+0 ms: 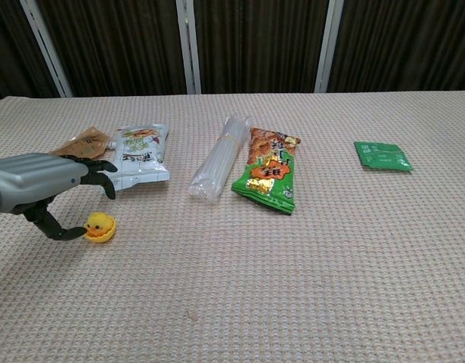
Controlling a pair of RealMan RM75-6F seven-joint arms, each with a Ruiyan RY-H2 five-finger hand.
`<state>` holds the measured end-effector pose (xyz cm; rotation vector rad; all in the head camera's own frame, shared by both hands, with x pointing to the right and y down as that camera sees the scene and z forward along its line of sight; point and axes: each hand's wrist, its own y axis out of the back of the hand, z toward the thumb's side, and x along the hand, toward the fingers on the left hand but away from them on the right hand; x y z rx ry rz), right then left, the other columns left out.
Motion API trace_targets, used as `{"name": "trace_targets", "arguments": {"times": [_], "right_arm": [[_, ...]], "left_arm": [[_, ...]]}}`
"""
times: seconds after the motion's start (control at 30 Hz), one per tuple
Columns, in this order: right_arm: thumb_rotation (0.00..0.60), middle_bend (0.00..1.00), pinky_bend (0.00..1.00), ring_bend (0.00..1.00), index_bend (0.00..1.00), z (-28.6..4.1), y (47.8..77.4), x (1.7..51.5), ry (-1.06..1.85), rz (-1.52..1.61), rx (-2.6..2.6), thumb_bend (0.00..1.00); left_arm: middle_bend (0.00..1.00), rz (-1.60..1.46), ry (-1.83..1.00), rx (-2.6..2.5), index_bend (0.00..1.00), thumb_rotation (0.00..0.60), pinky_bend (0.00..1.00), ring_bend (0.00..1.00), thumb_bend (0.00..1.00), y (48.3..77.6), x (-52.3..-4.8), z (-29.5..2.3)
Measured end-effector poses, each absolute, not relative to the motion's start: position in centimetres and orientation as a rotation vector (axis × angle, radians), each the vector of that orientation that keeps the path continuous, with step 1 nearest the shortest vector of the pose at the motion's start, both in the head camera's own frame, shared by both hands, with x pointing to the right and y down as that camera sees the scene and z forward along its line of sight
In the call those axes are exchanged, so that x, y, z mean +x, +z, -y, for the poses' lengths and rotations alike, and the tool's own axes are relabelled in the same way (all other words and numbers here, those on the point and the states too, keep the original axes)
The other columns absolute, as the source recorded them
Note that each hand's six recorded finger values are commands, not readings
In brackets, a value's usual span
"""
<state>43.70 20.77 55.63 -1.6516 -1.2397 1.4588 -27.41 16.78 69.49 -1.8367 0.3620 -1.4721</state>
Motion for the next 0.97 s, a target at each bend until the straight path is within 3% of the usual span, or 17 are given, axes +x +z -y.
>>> {"name": "trace_targets", "arguments": {"times": [0.3, 0.6, 0.97], "right_arm": [[0.6, 0.0, 0.0, 0.0, 0.0, -20.8, 55.7, 43.8, 1.465, 1.236, -1.651, 0.02], [0.6, 0.0, 0.0, 0.0, 0.0, -21.1, 56.0, 44.0, 1.502, 1.197, -1.653, 0.02], [0.6, 0.0, 0.0, 0.0, 0.0, -21.1, 56.0, 43.8, 1.512, 1.173, -1.636, 0.02]], "left_arm": [[0.0, -0.413, -1.466, -1.848, 0.16, 0.6, 0.0, 0.0, 0.32, 68.5, -27.5, -16.5], [0.0, -0.642, -1.436, -1.787, 0.0, 0.6, 0.0, 0.0, 0.01, 64.2, -30.9, -17.0], [0.0, -0.881, -1.47, -1.641, 0.0, 0.6, 0.0, 0.0, 0.0, 58.1, -38.9, -22.2]]}}
